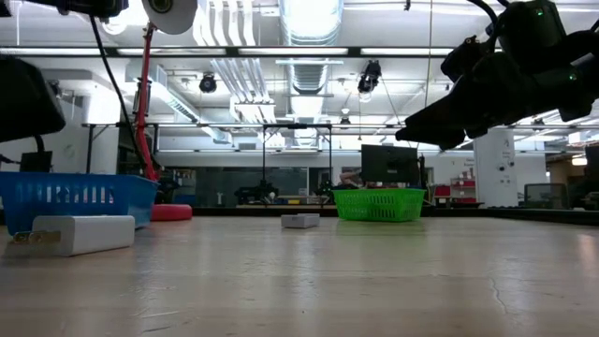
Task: Pick & Place Office items
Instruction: Put the pink white charger adapter into the blue basket
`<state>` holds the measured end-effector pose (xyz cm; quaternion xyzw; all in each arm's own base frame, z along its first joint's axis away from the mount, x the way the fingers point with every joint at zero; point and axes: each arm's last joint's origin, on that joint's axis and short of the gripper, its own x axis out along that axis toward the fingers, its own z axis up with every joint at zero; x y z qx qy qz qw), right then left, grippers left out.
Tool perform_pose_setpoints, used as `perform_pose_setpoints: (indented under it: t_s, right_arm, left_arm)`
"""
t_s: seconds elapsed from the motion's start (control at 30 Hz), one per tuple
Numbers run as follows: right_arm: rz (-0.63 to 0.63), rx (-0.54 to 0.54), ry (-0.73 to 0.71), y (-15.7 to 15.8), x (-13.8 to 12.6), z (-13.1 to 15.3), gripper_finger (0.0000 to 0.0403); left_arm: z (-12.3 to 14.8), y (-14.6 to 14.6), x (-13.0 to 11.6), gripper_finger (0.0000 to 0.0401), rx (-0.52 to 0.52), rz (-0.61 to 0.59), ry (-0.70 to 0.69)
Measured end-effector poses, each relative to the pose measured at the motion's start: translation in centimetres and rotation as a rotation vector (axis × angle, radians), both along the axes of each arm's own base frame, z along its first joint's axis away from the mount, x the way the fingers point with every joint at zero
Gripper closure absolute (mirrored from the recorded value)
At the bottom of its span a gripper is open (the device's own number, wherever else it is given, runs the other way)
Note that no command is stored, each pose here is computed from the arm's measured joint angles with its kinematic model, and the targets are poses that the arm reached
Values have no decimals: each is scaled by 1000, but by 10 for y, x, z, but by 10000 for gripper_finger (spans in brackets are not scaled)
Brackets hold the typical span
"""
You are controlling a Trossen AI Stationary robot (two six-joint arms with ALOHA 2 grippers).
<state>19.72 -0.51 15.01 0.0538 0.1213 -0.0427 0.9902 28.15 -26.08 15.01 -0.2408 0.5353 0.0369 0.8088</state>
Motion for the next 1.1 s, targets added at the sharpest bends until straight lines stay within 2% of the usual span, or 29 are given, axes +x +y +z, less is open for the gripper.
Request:
perform_pose_setpoints:
  t_s: [0.1,0.27,0.6,0.7,0.87,1.1]
  right_arm:
    - [1,0,0,0,0,0,140]
    - [1,0,-1,0,0,0,140]
    - [2,-3,-1,0,0,0,140]
    - [2,-3,-1,0,0,0,140]
    - [1,-2,-1,0,0,0,140]
    - [1,0,-2,0,0,0,140]
  left_arm:
    - [-5,-8,6,201,-6,-34,40]
    - [-8,-15,13,201,52,-66,108]
    - [-18,-19,17,204,92,-114,128]
    - [-18,-18,17,219,111,-127,123]
    - [-18,-18,16,273,133,-171,113]
    - [-18,-21,14,273,165,-256,96]
